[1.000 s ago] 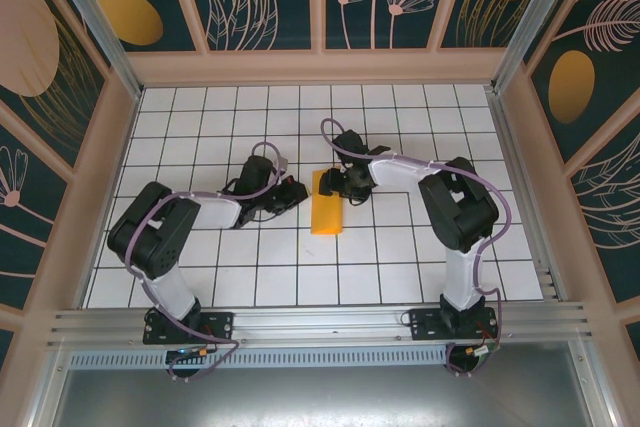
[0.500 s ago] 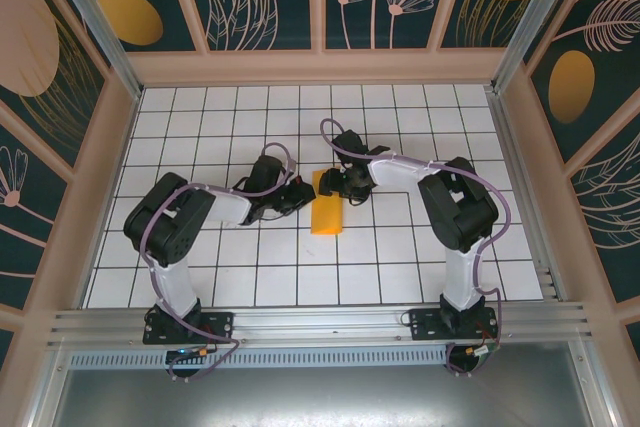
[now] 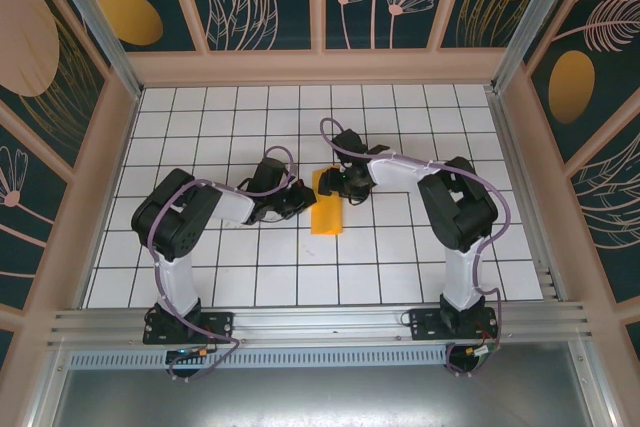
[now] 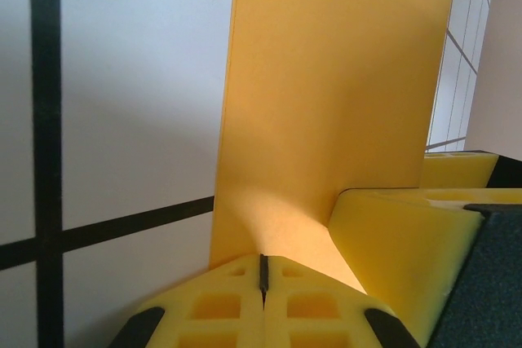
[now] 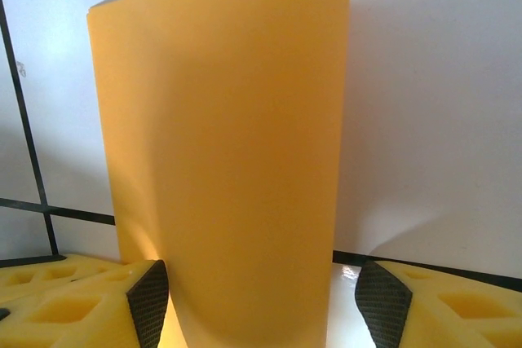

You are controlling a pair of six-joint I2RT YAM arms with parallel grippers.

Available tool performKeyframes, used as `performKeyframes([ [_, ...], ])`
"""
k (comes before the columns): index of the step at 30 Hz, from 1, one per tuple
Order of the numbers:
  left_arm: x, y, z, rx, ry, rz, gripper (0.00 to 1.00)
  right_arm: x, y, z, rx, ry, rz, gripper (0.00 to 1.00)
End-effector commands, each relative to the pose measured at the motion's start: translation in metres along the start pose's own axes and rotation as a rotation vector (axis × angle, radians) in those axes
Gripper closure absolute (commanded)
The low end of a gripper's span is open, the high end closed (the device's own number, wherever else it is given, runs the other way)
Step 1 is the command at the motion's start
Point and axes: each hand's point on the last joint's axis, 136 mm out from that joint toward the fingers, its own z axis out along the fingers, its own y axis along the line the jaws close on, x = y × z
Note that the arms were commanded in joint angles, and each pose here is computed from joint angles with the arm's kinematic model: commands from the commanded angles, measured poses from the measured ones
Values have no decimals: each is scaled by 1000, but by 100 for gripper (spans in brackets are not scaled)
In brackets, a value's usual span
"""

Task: Fold a paper plane with a square sheet of paper (pick it up from the middle)
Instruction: Hold the square sheet of paper at the center of the table.

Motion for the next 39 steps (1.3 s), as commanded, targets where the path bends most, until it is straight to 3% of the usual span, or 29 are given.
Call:
performKeyframes([
  [1, 8, 25, 5, -84, 15, -32, 100, 3, -28, 5, 110, 11, 25, 30],
  [6, 9, 24, 6, -79, 24, -29, 100, -23, -3, -35, -8, -124, 34, 29],
  [10, 10, 27, 8, -83, 32, -31, 100, -39, -7, -70, -89, -265, 94, 30],
  [15, 12, 28, 10, -82, 40, -31, 100, -39, 1, -105, -306, -430, 80, 32],
  [18, 12, 30, 10, -83, 41, -29, 100, -27, 7, -97, -393, -311, 105, 47],
  [20, 12, 29, 10, -82, 42, -27, 100, -17, 23, -87, -505, -208, 84, 68],
  [21, 12, 29, 10, -81, 41, -28, 100, -13, 30, -84, -551, -181, 83, 73],
  [28, 13, 31, 10, -87, 45, -27, 100, 2, 44, -66, -631, -78, 91, 86],
  [39, 13, 33, 11, -92, 45, -31, 100, 19, 26, -31, -569, 4, 101, 87],
])
